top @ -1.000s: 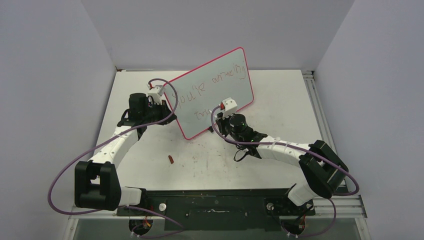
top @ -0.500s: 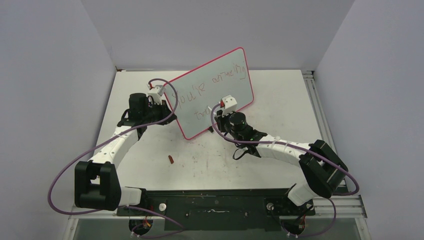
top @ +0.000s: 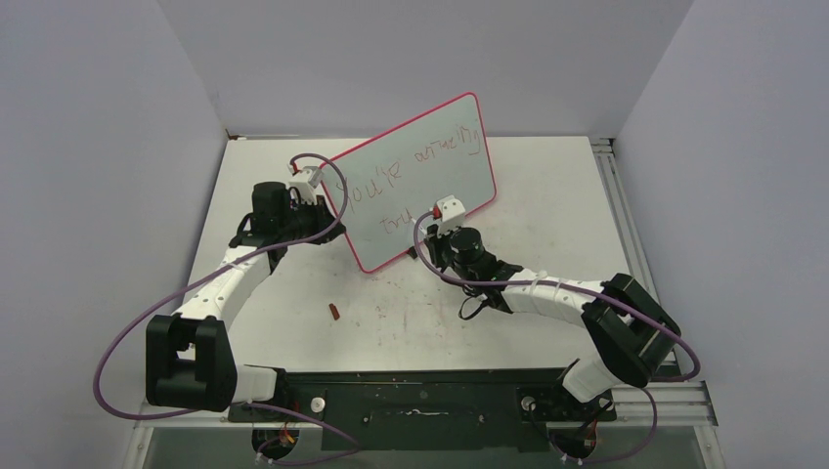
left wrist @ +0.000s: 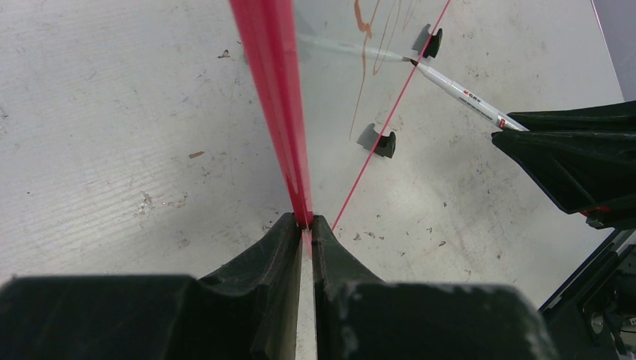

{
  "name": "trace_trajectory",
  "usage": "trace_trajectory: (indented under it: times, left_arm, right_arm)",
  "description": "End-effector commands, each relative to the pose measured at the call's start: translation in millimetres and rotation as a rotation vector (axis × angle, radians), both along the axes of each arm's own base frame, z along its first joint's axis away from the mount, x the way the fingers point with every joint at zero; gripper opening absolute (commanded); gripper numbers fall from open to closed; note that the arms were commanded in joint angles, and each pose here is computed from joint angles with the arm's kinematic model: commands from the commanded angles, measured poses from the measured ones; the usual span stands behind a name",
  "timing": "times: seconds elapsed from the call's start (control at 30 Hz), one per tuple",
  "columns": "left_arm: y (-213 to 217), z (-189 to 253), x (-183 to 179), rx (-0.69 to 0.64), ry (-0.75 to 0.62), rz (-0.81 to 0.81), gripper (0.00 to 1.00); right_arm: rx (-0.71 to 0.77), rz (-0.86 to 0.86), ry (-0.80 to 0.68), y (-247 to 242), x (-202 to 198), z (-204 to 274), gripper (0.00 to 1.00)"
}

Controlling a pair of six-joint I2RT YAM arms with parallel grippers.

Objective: Write a sentence on the whiteboard

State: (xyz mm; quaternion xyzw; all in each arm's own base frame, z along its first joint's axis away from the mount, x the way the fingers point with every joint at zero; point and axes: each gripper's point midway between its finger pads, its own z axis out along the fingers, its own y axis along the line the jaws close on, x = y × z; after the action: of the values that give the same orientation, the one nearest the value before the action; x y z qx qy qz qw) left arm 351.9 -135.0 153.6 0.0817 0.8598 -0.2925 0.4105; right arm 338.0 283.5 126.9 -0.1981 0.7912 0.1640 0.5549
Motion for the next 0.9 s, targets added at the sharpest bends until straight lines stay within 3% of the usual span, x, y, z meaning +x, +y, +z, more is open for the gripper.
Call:
trace_trajectory:
  times: [0.0, 0.27, 0.6, 0.87]
  left_arm:
    - [-10.2, 28.8, 4.6, -0.027, -0.072, -0.040, 0.07]
    - [-10.1, 28.9, 4.3, -0.027, -0.072, -0.040, 0.07]
    - [-9.7, 29.4, 4.7, -0.028, -0.074, -0.037, 0.07]
    - [-9.6, 30.4, 4.4, -0.026, -0.077, -0.037, 0.07]
  right_arm:
    - [0.033, -0.023, -0.016, -3.0, 1.7, 7.9, 0.05]
    - [0.015, -0.082, -0.024, -13.2, 7.5, 9.8, 0.05]
    - [0.098, -0.064, -0.122, -10.1, 8.5, 66.2, 0.05]
    - [0.104, -0.060, -0.153, -0.6, 25.7, 75.7, 0.05]
